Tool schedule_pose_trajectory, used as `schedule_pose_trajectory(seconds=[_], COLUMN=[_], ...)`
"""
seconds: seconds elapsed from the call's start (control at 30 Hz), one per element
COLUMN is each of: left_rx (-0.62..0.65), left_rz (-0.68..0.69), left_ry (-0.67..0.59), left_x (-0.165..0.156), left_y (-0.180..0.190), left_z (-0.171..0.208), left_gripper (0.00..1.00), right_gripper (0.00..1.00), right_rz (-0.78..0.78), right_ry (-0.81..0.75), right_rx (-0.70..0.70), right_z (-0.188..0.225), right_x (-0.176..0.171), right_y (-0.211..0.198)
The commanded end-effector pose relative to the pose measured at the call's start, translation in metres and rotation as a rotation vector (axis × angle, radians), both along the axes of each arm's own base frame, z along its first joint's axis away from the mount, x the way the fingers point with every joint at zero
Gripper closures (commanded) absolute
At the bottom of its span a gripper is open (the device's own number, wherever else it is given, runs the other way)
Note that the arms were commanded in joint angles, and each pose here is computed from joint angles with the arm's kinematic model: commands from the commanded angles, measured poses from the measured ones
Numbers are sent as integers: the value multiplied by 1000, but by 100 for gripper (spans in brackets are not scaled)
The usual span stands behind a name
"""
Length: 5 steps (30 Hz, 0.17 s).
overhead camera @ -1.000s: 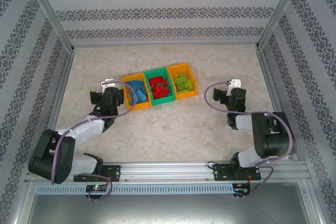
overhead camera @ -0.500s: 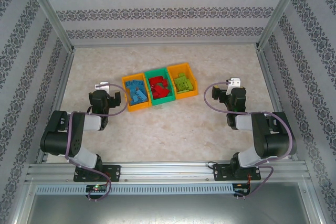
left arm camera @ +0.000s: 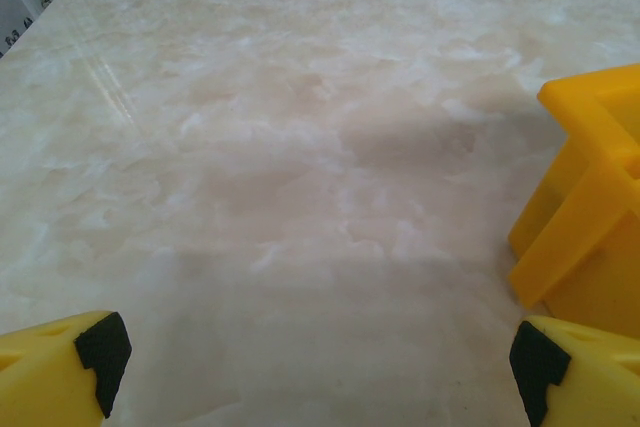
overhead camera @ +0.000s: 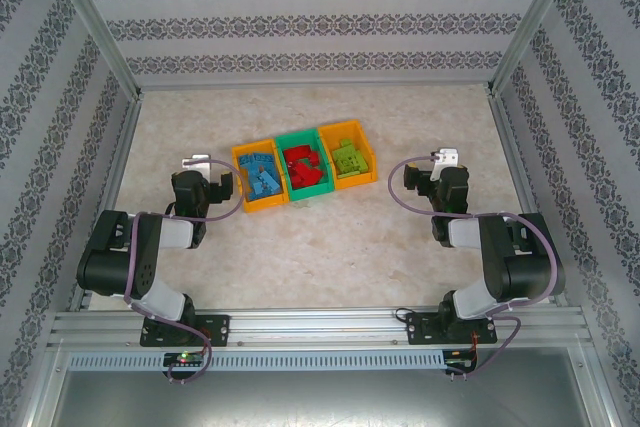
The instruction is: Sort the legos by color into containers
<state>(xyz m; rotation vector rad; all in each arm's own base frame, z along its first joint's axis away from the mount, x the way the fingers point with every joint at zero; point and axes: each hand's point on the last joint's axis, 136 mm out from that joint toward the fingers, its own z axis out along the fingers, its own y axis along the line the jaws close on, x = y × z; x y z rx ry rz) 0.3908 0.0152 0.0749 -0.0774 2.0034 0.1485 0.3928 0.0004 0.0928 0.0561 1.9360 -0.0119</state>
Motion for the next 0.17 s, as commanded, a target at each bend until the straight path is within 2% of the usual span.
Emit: schedule_pose_trajectory(seconds=[0.0,0.13], left_rx=[-18,-18], left_rz=[-3,-5], left_ry=[-45,-45], left_x=[6,6], left_y=[1,1], left_z=[9,9], left_gripper=[1,1], right_gripper=[2,2], right_rz=[20,17], right_ry=[-46,-49], right_rx=[-24,-26], right_z=[12,13], right_x=[4,4], right_y=[3,3])
